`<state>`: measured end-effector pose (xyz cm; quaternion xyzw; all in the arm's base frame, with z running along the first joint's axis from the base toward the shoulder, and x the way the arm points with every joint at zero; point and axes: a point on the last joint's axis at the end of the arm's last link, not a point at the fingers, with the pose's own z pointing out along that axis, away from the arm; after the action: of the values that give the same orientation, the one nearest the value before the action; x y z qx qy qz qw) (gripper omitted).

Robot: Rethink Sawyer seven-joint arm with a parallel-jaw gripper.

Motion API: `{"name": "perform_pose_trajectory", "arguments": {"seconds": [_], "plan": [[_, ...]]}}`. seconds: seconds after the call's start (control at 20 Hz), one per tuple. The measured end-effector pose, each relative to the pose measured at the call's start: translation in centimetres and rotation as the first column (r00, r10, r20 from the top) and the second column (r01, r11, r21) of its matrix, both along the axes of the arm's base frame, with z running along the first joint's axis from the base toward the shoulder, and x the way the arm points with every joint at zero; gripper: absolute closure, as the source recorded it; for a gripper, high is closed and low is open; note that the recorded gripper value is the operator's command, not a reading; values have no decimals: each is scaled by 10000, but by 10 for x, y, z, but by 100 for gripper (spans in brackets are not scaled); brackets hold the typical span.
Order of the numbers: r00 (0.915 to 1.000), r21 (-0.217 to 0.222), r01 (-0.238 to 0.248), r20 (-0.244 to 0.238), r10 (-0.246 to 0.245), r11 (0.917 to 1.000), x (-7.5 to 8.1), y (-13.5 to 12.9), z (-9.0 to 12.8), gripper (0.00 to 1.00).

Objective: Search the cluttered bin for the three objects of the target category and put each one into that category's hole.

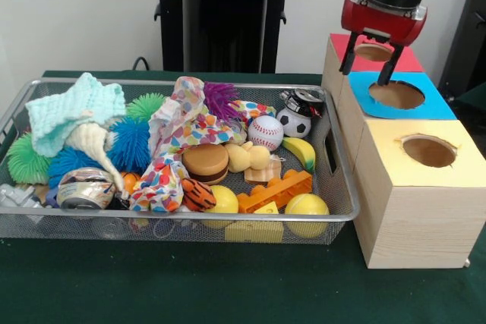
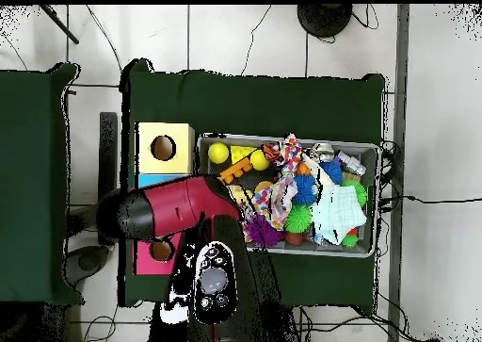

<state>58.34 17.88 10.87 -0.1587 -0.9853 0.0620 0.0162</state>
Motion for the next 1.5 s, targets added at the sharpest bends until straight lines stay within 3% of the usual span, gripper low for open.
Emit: {"name": "perform_pose_trajectory", "arguments": {"seconds": [0.6,1.5], "plan": [[9997,501,-228,-23,229,9985,4,20,-2,0],[9997,1015,183,159,-200,9947,22,0,11,0]]}}
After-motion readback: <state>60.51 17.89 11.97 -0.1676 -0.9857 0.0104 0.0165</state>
